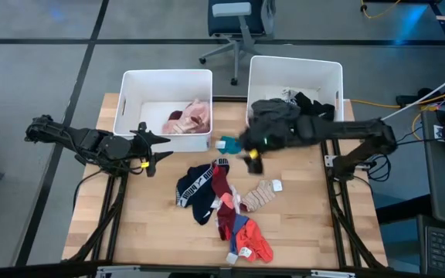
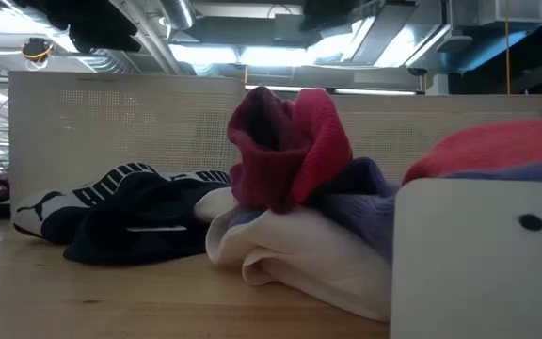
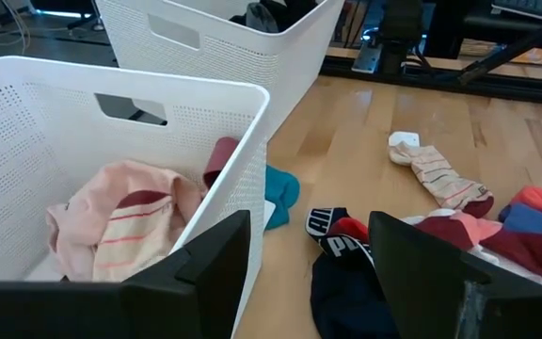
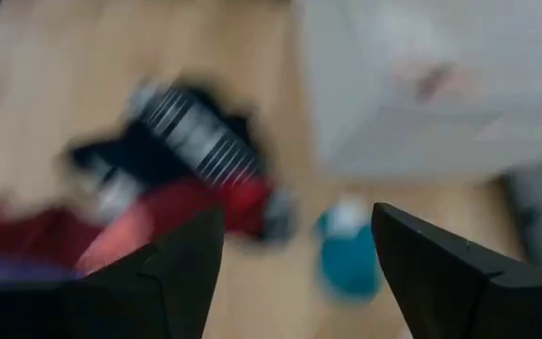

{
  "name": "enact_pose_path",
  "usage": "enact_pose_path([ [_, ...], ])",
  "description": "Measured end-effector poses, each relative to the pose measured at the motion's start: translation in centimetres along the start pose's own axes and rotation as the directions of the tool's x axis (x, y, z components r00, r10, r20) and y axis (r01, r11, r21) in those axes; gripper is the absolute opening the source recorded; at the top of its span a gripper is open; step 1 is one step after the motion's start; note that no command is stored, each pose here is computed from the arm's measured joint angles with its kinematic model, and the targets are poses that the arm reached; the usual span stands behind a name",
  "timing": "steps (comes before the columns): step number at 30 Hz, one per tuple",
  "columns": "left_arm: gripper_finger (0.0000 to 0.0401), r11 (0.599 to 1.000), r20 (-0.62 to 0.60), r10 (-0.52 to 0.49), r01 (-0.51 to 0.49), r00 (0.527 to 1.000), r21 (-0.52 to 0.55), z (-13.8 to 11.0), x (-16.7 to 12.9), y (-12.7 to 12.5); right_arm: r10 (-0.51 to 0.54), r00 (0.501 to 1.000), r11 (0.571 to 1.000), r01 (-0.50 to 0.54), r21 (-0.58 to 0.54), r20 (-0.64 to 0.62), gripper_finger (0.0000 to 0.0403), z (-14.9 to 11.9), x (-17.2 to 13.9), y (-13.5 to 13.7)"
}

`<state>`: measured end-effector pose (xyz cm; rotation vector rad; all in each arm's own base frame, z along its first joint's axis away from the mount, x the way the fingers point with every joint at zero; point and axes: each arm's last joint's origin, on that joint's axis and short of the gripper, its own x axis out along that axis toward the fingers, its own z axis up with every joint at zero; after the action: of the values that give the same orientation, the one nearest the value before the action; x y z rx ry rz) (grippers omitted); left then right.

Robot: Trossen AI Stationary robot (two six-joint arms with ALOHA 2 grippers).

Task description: Sort clothes

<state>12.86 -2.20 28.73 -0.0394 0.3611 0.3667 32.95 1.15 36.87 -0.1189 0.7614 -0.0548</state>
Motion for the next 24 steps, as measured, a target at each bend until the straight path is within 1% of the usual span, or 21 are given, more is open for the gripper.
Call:
enact_pose_path([
  [2, 0.0208, 1.000, 0.001, 0.000, 0.000, 1.000, -0.001, 0.0, 0.0, 0.0, 0.059, 0.993, 0.998, -0.059, 0.005, -0.104, 0.0271, -1.1, -0.3, 2.1],
  [5, 0.0208, 1.000, 0.001, 0.000, 0.000, 1.000, -0.005, 0.0, 0.0, 0.0, 0.111, 0.972, 0.993, -0.116, -0.012, -0.207, 0.0271, -2.9, 0.0, 5.3],
  [8, 0.0208, 1.000, 0.000, 0.000, 0.000, 1.000, -0.006, 0.0, 0.0, 0.0, 0.144, 0.955, 0.987, -0.158, -0.034, -0.259, 0.0271, -4.8, 0.9, 7.9],
  [11, 0.0208, 1.000, -0.002, 0.000, 0.000, 1.000, -0.009, 0.0, 0.1, -0.1, 0.161, 0.946, 0.985, -0.174, -0.020, -0.280, 0.0271, -6.9, 2.3, 9.7],
  [17, 0.0208, 1.000, -0.002, 0.000, 0.000, 1.000, -0.018, 0.0, 0.1, -0.1, 0.174, 0.938, 0.985, -0.171, 0.039, -0.300, 0.0271, -11.8, 5.4, 11.6],
  [21, 0.0208, 1.000, -0.001, 0.000, -0.001, 1.000, -0.019, 0.0, 0.1, -0.1, 0.177, 0.941, 0.984, -0.159, 0.085, -0.290, 0.0271, -15.0, 7.3, 11.7],
  [24, 0.0208, 0.999, 0.002, 0.000, 0.000, 1.000, -0.047, 0.0, 0.1, -0.1, 0.181, 0.948, 0.982, -0.158, 0.105, -0.261, 0.0271, -16.9, 8.3, 11.7],
])
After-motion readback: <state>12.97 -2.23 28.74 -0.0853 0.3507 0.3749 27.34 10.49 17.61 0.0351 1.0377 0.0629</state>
